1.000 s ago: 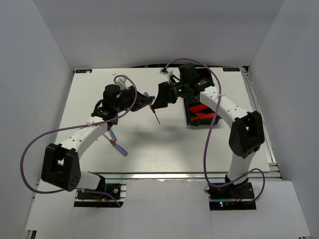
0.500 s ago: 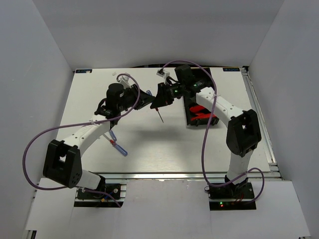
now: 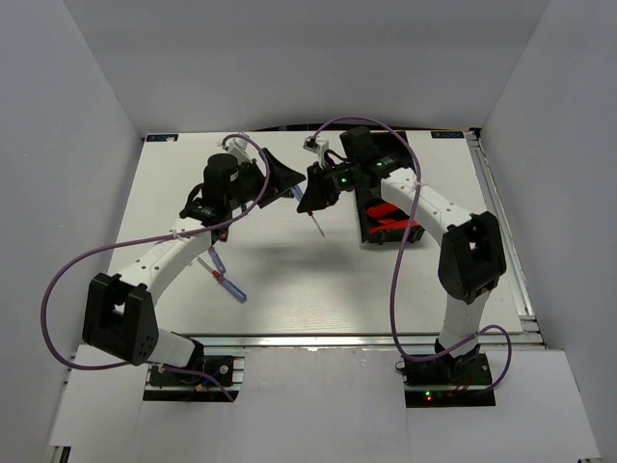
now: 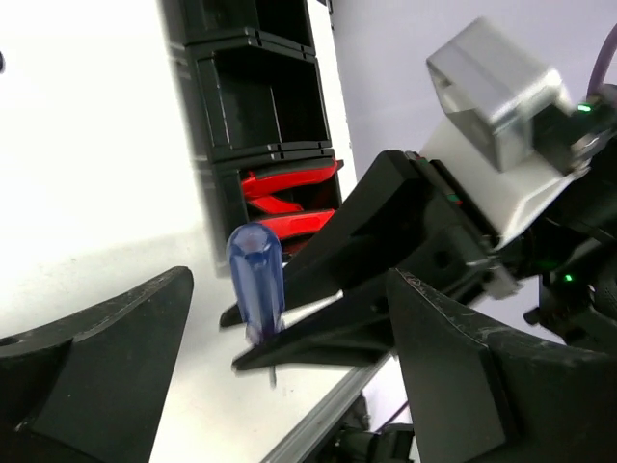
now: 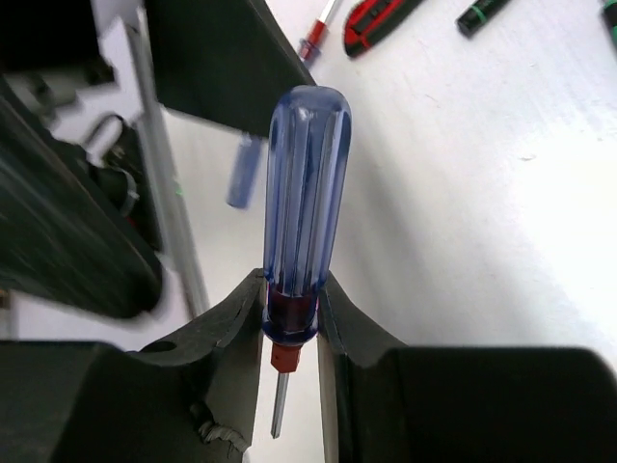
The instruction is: Sort the tools into containers
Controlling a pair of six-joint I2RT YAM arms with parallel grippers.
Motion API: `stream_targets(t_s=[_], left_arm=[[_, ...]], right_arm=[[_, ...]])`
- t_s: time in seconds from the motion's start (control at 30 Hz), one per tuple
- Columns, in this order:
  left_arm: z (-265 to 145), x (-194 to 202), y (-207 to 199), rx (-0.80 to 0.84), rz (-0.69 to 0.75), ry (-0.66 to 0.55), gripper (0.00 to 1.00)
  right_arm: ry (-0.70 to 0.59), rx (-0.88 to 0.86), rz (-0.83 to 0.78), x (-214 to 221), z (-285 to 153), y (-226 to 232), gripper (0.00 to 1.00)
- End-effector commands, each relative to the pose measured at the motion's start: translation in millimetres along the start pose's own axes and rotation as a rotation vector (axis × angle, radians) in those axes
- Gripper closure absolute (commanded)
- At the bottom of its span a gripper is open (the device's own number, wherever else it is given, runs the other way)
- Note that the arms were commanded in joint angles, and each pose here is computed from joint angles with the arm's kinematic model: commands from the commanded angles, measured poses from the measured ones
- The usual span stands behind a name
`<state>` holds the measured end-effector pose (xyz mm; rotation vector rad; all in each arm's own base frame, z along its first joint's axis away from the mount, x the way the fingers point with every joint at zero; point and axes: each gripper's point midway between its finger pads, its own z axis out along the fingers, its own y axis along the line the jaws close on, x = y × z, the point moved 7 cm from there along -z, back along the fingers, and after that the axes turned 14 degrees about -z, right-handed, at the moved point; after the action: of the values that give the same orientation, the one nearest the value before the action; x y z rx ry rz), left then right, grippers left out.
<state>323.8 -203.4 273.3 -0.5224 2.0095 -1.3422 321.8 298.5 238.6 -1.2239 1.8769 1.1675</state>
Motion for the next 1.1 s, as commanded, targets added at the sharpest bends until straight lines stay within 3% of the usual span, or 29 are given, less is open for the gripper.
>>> stream_targets(t_s=[0.0, 0.1, 0.17, 0.23, 0.37, 0.53, 0.8, 0.87, 0.9, 0.93, 1.03, 1.07], left_arm=[[-22.8, -19.9, -25.8, 0.047, 0.063, -0.083, 0.07], [-37.9, -33.6, -21.9, 0.018, 0.073, -0.124, 0.07], [-50.7, -43.5, -15.0, -0.018, 0.058, -0.147, 0.07], [-61.5, -49.4, 0.6, -0.079, 0.028, -0.157, 0.07], [-83.3, -49.3, 25.3, -0.179, 0.008, -0.175, 0.07], [-106.9, -36.3, 46.7, -0.255, -0.024, -0.191, 0.07], [-129.4, -17.0, 66.8, -0.309, -0.069, -0.240, 0.06], [-133.9, -16.7, 68.8, -0.326, -0.072, -0.255, 0.06], [-135.3, -16.5, 69.2, -0.331, -0.074, -0.259, 0.05], [-136.5, -16.7, 69.0, -0.337, -0.073, -0.261, 0.05], [-140.0, -18.1, 67.7, -0.352, -0.063, -0.272, 0.05], [-140.7, -18.6, 68.1, -0.358, -0.057, -0.277, 0.05]], right_arm=[[0.000, 0.029, -0.225, -10.2, -25.7, -5.3, 1.00], [0.059, 0.086, -0.331, -11.9, -48.8, -20.8, 1.00], [0.134, 0.217, -0.511, -19.4, -69.7, -48.5, 1.00], [0.284, 0.321, -0.674, -12.9, -88.3, -75.6, 1.00], [0.505, 0.483, -0.848, 2.7, -128.7, -122.6, 1.00], [0.745, 0.555, -0.940, 28.1, -152.6, -161.8, 1.00], [0.903, 0.581, -1.011, 44.4, -160.7, -197.7, 0.99], [0.927, 0.582, -1.019, 49.3, -158.9, -203.3, 0.93], [0.935, 0.584, -1.024, 52.7, -155.8, -209.1, 0.81], [0.951, 0.586, -1.027, 54.1, -155.6, -212.0, 0.78], [0.964, 0.583, -1.021, 56.4, -153.2, -219.4, 0.55], [0.961, 0.584, -1.023, 53.7, -152.4, -220.5, 0.42]])
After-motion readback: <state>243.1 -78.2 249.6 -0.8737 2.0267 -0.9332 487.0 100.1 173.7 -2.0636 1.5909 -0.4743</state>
